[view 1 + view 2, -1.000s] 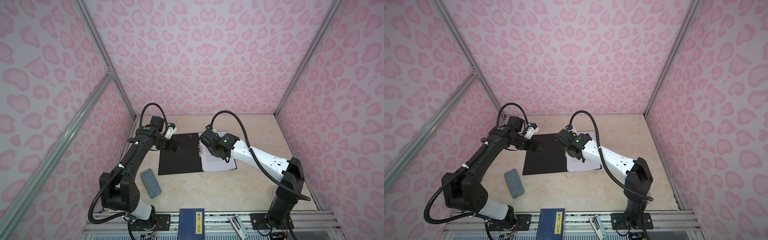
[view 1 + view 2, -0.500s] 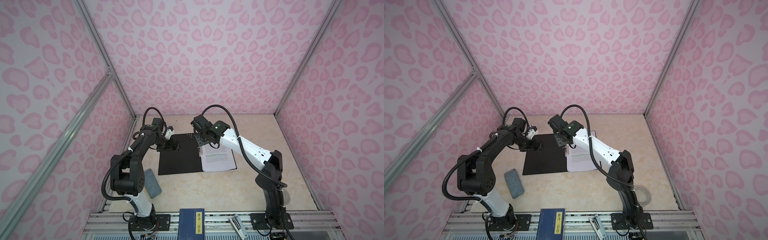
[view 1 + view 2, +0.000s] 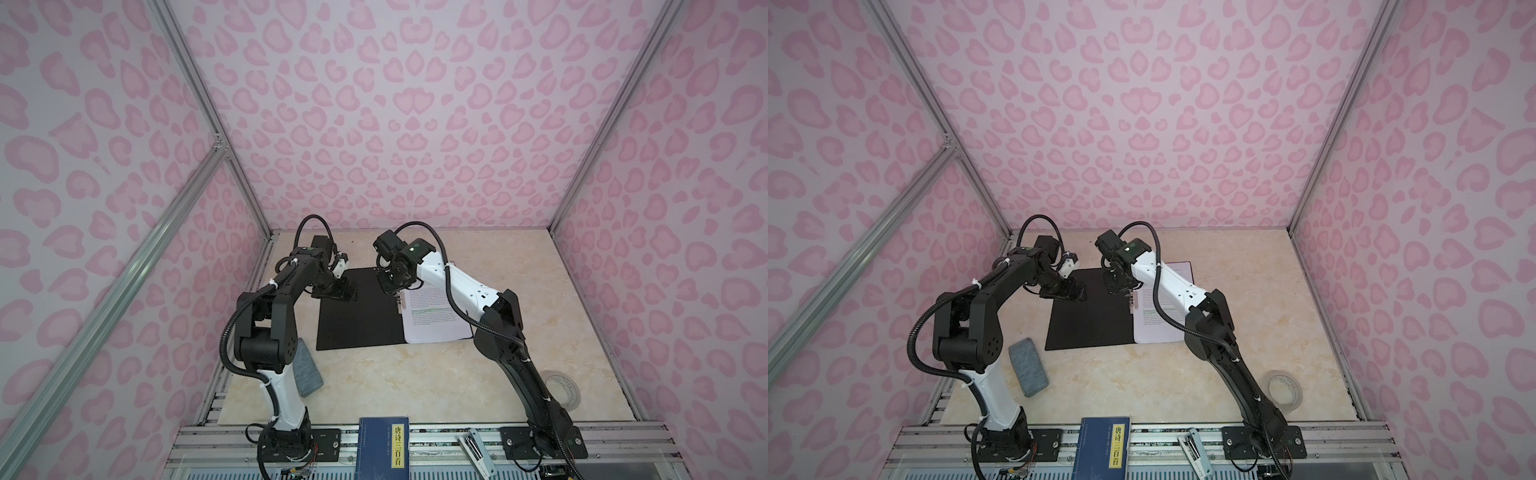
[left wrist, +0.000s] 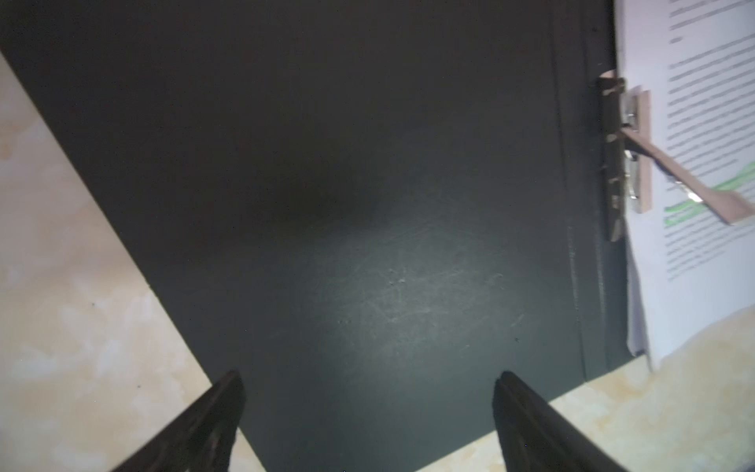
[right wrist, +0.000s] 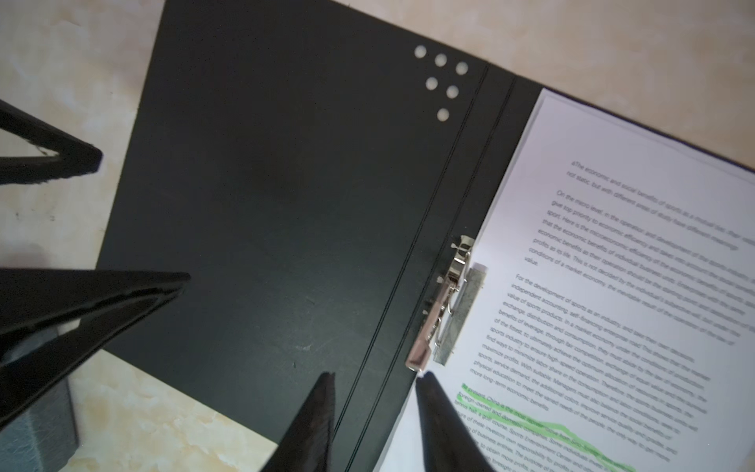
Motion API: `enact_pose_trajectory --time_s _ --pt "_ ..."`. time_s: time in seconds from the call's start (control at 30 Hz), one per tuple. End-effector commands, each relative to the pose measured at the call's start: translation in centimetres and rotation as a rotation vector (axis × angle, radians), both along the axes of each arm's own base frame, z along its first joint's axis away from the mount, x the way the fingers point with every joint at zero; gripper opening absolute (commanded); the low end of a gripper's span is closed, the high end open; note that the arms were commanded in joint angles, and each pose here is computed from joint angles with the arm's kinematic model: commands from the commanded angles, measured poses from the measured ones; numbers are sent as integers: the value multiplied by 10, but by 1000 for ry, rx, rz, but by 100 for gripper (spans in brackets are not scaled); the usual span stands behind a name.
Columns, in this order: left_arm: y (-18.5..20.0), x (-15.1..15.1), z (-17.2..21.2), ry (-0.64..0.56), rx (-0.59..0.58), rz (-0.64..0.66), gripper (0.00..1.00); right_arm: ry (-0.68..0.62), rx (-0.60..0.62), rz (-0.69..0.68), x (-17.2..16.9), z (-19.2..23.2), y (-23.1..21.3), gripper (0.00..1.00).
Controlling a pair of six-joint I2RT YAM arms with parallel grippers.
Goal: Put the files into the folder
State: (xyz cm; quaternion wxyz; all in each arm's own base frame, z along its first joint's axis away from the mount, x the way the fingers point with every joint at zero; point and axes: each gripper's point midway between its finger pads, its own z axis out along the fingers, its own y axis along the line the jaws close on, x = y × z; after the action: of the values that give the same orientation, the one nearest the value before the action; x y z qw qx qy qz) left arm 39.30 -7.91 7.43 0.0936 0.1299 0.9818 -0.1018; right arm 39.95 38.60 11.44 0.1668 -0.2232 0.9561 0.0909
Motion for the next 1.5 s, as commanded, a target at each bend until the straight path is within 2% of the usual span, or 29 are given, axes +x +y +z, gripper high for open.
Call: enact_pose_trajectory --time_s 0.0,0.23,0.5,0.8,1.07,1.47 --pt "10 7 -8 -18 63 -17 97 67 -66 24 -11 -18 -11 34" --pt "8 7 -18 -1 55 -23 97 73 -140 24 -11 -33 -24 27" --pt "6 10 -22 5 61 -29 97 78 -138 42 -11 -37 -22 21" --pt "7 11 -17 -12 86 -42 96 41 -118 33 -7 -18 -21 21" --pt "10 13 -24 -5 133 -58 96 52 -118 38 -3 -25 -19 21" --pt "7 11 -28 9 124 -67 96 74 -153 48 -4 -36 -23 18"
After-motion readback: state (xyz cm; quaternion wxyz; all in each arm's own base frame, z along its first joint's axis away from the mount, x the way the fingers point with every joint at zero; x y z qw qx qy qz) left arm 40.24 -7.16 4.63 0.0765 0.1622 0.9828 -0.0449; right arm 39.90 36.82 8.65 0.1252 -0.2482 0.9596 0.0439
